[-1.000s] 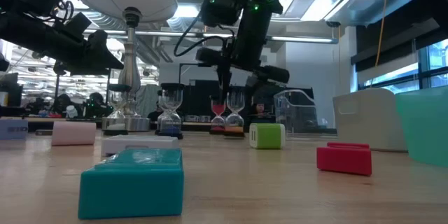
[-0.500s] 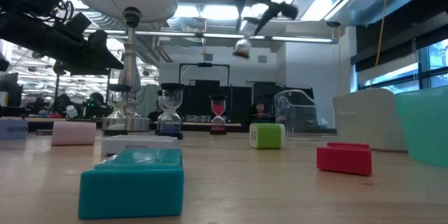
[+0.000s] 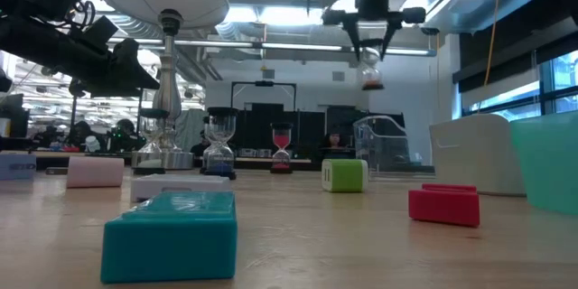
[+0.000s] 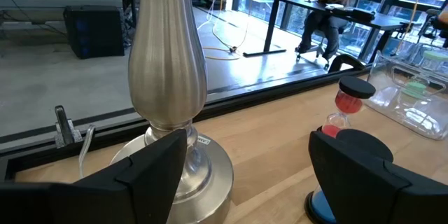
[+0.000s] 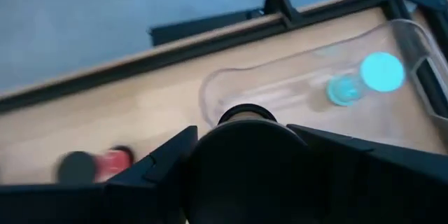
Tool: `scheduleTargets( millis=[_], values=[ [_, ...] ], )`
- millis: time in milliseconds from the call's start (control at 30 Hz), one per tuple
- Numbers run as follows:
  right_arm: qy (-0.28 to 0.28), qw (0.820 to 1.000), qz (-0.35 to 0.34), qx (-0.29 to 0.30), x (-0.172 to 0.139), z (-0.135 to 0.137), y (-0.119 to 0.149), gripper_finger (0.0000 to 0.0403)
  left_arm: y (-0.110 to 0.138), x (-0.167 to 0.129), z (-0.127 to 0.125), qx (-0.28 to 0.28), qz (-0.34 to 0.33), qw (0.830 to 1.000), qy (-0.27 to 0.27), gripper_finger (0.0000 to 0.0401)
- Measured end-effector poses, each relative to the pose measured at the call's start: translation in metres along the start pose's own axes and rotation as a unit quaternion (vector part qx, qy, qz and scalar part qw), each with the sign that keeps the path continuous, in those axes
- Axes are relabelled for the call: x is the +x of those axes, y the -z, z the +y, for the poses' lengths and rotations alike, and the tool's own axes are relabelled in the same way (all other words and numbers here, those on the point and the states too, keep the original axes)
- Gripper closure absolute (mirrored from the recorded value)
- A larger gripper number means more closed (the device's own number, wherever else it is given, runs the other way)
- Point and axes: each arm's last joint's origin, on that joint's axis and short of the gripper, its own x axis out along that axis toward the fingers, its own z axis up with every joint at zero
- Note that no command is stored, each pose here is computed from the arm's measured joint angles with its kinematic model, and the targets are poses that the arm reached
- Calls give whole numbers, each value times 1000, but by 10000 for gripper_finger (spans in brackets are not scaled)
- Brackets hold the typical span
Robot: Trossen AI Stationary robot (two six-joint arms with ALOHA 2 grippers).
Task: Pick & Place Office items
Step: Put the yellow hourglass into the transparent bin
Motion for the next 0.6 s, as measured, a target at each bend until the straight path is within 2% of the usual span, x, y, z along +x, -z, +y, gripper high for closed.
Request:
scheduleTargets(
  millis=[233, 467, 600],
  values=[
    [33, 996, 68, -43, 43, -9, -12, 198, 0, 0, 0, 0, 0, 1000, 0, 104],
    [-18, 995, 94, -33, 78, -37, -29, 198, 0, 0, 0, 0, 0, 1000, 0, 104],
    [-8, 996, 92, -14, 99, -56, -29, 197, 0, 0, 0, 0, 0, 1000, 0, 104]
  ],
)
